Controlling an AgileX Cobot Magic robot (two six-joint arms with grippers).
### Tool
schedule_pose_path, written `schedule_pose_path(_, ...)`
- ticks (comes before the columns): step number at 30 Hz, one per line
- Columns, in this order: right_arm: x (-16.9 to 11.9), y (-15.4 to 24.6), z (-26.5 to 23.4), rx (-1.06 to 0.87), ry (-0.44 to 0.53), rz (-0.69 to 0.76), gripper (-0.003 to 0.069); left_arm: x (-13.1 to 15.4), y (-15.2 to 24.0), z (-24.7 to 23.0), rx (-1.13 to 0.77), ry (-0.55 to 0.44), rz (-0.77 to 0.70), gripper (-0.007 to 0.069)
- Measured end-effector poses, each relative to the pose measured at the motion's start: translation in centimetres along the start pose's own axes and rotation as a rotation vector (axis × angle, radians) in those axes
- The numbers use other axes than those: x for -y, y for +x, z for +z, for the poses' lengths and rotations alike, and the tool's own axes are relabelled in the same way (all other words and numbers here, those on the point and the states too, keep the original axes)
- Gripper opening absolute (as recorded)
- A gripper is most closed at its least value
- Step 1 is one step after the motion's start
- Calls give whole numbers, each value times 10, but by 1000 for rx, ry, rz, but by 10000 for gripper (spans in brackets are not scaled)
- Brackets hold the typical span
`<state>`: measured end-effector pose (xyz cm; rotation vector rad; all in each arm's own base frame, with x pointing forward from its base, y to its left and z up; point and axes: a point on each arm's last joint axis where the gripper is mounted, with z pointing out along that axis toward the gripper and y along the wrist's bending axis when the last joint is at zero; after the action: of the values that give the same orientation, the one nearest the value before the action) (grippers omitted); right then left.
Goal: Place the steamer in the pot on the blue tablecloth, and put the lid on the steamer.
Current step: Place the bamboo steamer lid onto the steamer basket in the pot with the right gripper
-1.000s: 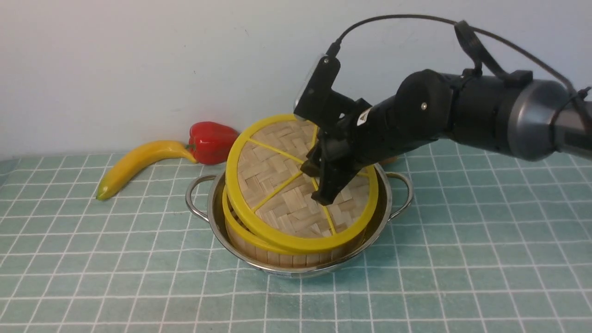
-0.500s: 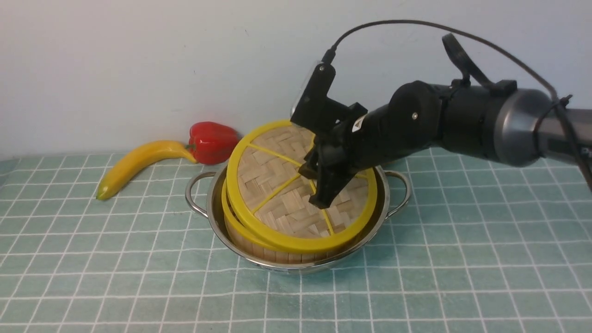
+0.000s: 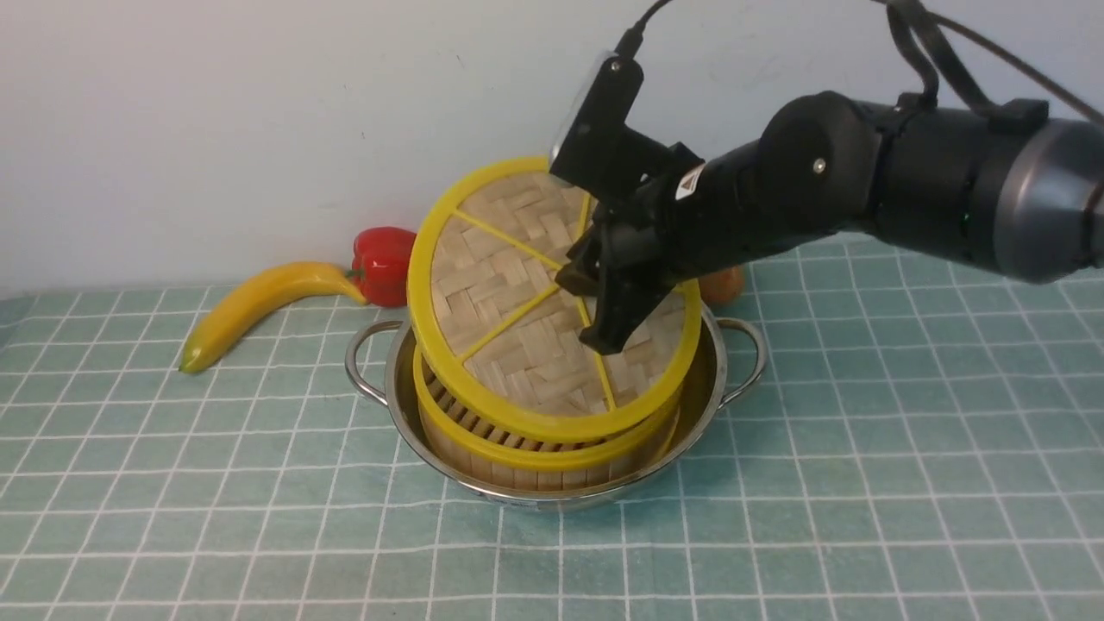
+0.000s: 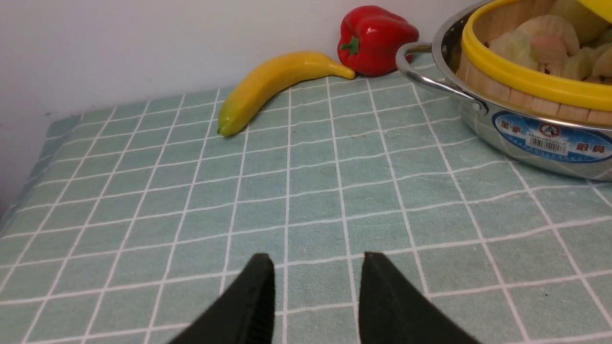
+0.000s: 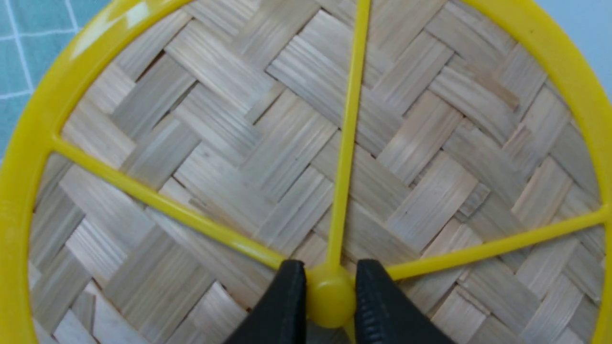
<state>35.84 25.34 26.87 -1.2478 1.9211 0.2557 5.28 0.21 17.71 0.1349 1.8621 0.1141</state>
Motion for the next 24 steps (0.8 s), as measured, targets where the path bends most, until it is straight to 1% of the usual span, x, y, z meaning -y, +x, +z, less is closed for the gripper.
schedule_pose_path(5, -2, 2, 1, -19, -21, 16, 144, 0, 0, 0, 0, 0, 0, 243)
schedule_pose_path(13, -3, 5, 5, -31, -28, 25, 144, 0, 0, 0, 0, 0, 0, 243)
schedule_pose_path(18, -1, 10, 18, -30, -10, 15, 144, 0, 0, 0, 0, 0, 0, 243)
schedule_pose_path(24, 0, 9, 18, -18, 5, 11, 144, 0, 0, 0, 0, 0, 0, 243)
